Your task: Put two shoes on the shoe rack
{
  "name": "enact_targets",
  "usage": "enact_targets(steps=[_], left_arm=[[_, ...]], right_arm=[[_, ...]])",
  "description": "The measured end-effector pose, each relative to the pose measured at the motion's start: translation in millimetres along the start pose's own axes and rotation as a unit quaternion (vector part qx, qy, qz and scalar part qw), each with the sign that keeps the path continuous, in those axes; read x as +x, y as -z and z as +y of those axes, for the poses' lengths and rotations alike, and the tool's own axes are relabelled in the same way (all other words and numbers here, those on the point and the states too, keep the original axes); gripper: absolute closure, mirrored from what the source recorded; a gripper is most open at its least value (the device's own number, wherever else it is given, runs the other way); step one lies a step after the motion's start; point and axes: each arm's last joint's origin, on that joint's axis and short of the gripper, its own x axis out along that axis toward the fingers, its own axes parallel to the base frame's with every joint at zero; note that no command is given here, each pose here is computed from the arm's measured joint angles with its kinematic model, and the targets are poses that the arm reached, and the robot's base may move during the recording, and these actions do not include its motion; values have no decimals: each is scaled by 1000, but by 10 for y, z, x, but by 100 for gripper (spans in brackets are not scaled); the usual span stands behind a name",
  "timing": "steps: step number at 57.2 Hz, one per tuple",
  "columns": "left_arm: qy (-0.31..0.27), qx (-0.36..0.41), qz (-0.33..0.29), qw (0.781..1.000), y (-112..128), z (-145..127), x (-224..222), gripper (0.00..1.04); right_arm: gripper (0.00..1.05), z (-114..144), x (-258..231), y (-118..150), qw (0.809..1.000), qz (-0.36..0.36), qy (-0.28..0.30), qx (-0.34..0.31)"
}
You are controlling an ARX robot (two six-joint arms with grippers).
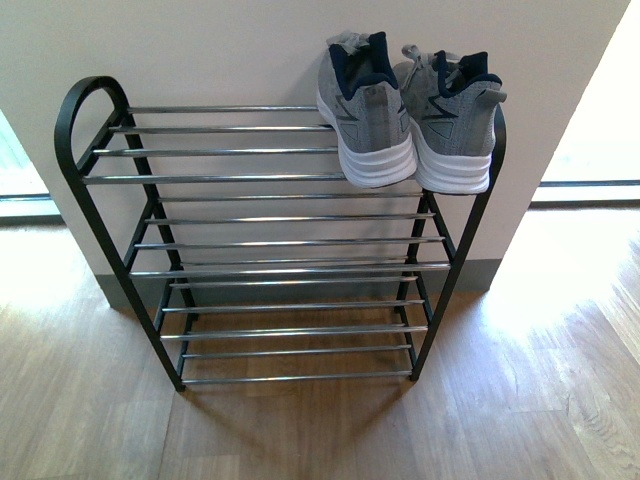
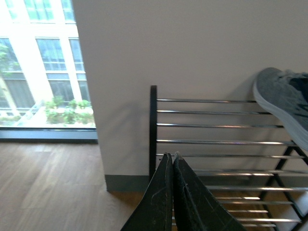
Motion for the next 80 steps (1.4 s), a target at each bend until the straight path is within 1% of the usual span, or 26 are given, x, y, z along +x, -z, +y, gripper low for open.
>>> enact_targets(steps=[4,11,17,77,80], left_arm=[[-12,0,0,1000,29,74,-63,104],[-10,0,-1,1000,54,78,-132,104],[-10,0,-3,1000,132,79,-180,104],[-10,0,-11,1000,101,73,-448,104],[-10,0,5,1000,140,72,-496,104]], right_arm=[[9,0,0,0,1000,0,0,0],[9,0,0,0,1000,0,0,0],[9,0,0,0,1000,0,0,0],[9,0,0,0,1000,0,0,0],[9,0,0,0,1000,0,0,0]])
